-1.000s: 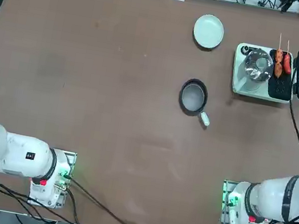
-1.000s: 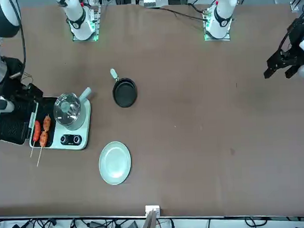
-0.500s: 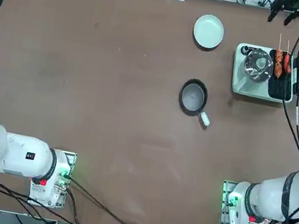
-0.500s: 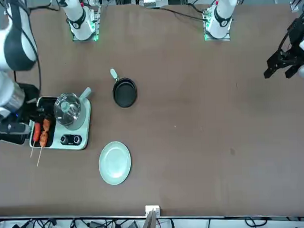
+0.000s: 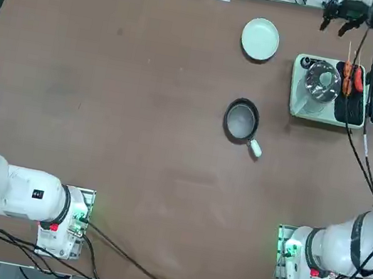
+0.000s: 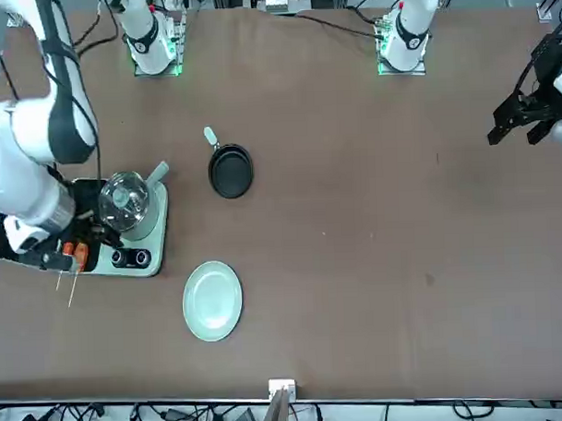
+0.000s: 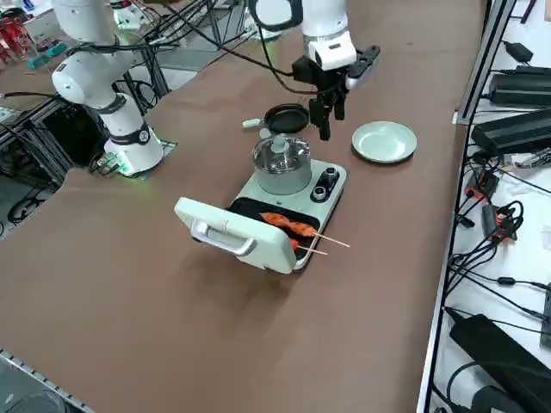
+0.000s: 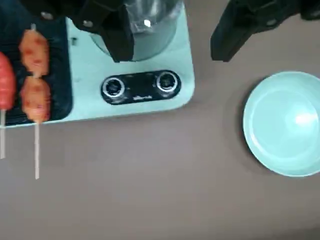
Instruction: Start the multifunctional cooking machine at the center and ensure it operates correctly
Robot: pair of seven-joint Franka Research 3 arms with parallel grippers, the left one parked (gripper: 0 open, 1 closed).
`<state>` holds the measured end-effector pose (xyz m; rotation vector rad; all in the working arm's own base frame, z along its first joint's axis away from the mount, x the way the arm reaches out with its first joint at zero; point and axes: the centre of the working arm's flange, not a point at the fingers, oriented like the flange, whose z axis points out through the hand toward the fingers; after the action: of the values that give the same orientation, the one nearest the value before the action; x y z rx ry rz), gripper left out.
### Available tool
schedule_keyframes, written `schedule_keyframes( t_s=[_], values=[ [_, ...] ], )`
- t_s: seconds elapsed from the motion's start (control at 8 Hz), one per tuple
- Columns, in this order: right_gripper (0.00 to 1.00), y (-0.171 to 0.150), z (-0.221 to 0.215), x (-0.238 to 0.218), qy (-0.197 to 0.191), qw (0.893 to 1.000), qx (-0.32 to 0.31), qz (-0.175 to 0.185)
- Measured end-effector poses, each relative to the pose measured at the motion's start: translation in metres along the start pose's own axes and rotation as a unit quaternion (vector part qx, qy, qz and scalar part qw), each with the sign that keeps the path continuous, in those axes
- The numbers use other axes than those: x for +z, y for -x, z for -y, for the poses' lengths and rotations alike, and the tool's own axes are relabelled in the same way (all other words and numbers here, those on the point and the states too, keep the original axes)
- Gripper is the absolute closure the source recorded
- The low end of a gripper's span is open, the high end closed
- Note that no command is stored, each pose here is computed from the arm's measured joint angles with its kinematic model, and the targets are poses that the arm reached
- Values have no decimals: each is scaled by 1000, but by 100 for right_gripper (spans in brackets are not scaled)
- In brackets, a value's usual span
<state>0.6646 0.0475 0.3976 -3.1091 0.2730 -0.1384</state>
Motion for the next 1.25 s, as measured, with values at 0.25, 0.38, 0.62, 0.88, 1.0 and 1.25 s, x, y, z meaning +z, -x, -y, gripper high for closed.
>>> schedule_keyframes(
  t_s=[0.25,0.38,0.62,0.88,1.0,1.25],
  values=[
    [11,-2,4,34,-1,1000,7,-5],
    [12,-1,3,55,-2,1000,14,-9],
    [19,3,0,92,0,999,44,-3],
    [26,6,-1,111,4,997,73,7],
    [29,7,-1,117,6,996,88,11],
    [29,8,-1,126,8,993,118,16]
  ],
)
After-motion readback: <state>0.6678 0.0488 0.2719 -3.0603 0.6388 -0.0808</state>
